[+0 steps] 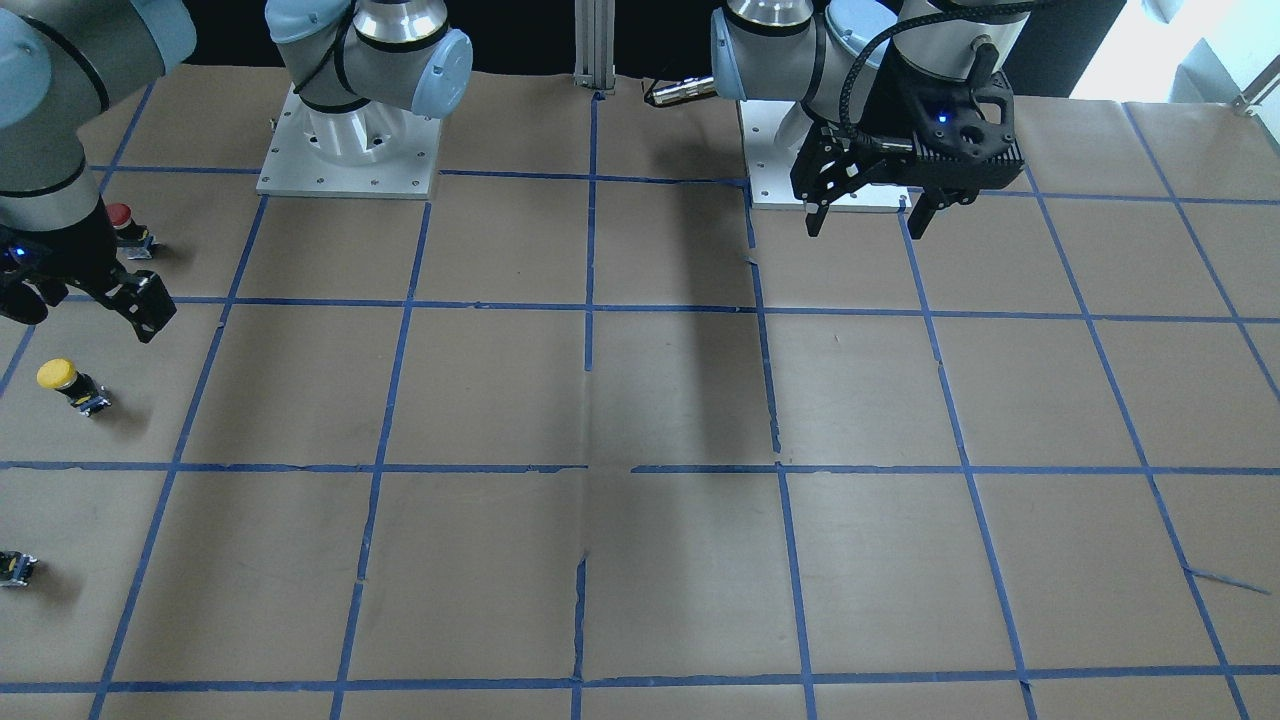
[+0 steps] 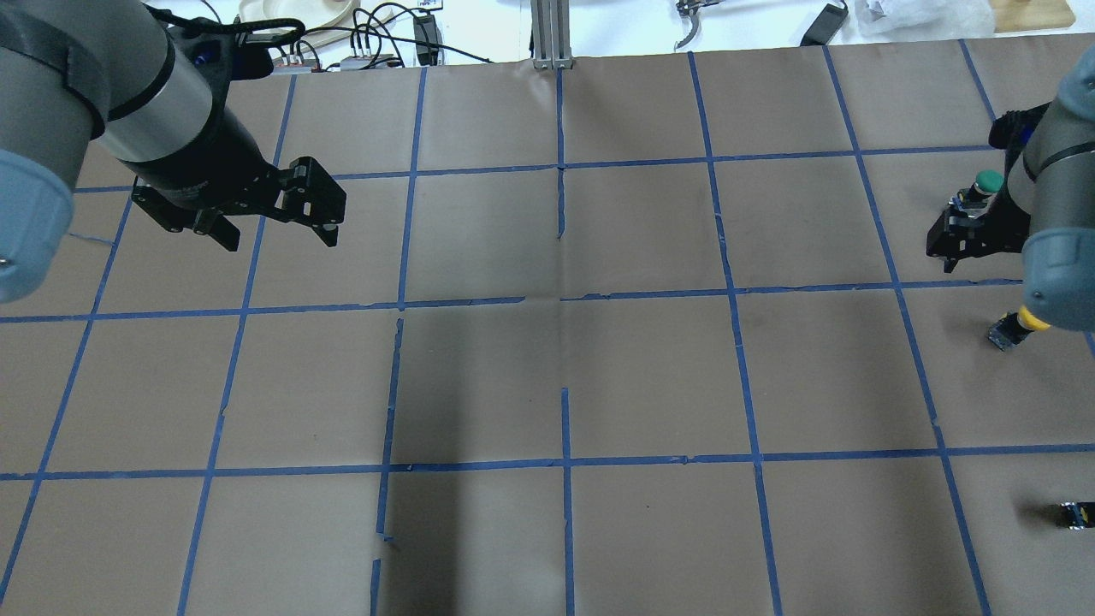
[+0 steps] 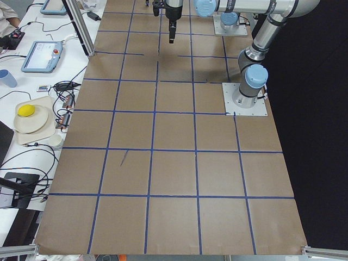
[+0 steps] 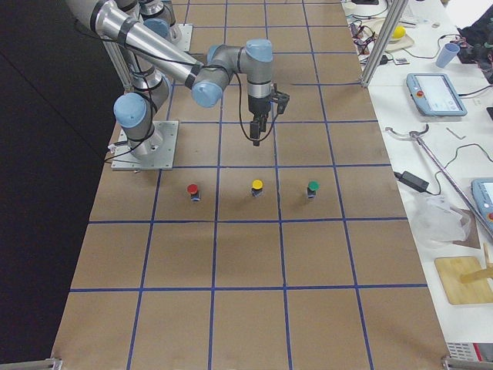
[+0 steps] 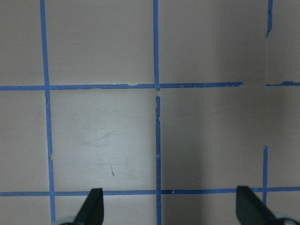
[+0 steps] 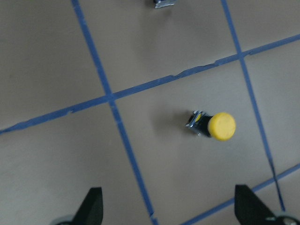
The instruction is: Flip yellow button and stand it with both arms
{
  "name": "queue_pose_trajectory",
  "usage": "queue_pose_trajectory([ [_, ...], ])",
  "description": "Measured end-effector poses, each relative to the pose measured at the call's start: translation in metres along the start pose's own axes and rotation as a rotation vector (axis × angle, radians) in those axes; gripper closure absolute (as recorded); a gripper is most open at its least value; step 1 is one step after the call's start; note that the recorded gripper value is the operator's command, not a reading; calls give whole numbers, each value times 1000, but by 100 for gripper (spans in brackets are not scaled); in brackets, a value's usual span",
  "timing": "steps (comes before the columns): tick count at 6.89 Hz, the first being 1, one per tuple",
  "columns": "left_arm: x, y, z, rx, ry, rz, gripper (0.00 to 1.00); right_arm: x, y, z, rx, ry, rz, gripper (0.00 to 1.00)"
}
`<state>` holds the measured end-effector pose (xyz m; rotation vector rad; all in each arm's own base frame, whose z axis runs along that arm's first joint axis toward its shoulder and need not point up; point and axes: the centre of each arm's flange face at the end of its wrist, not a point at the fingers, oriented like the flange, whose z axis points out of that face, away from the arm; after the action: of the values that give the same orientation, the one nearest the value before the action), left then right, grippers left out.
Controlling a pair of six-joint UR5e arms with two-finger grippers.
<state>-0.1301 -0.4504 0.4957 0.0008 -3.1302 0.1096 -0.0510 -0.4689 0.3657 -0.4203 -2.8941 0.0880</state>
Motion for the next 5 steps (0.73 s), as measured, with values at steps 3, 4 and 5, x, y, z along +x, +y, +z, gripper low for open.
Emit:
queue_pose_trajectory([
  [3,0,0,0,0,0,0,0,-70,13,-94,-83,-234,-156,0],
  [4,0,0,0,0,1,0,0,-102,24,-119,-70,-251,-236,0],
  [5,0,0,0,1,1,0,0,-123,34,-142,-67,-260,-290,0],
])
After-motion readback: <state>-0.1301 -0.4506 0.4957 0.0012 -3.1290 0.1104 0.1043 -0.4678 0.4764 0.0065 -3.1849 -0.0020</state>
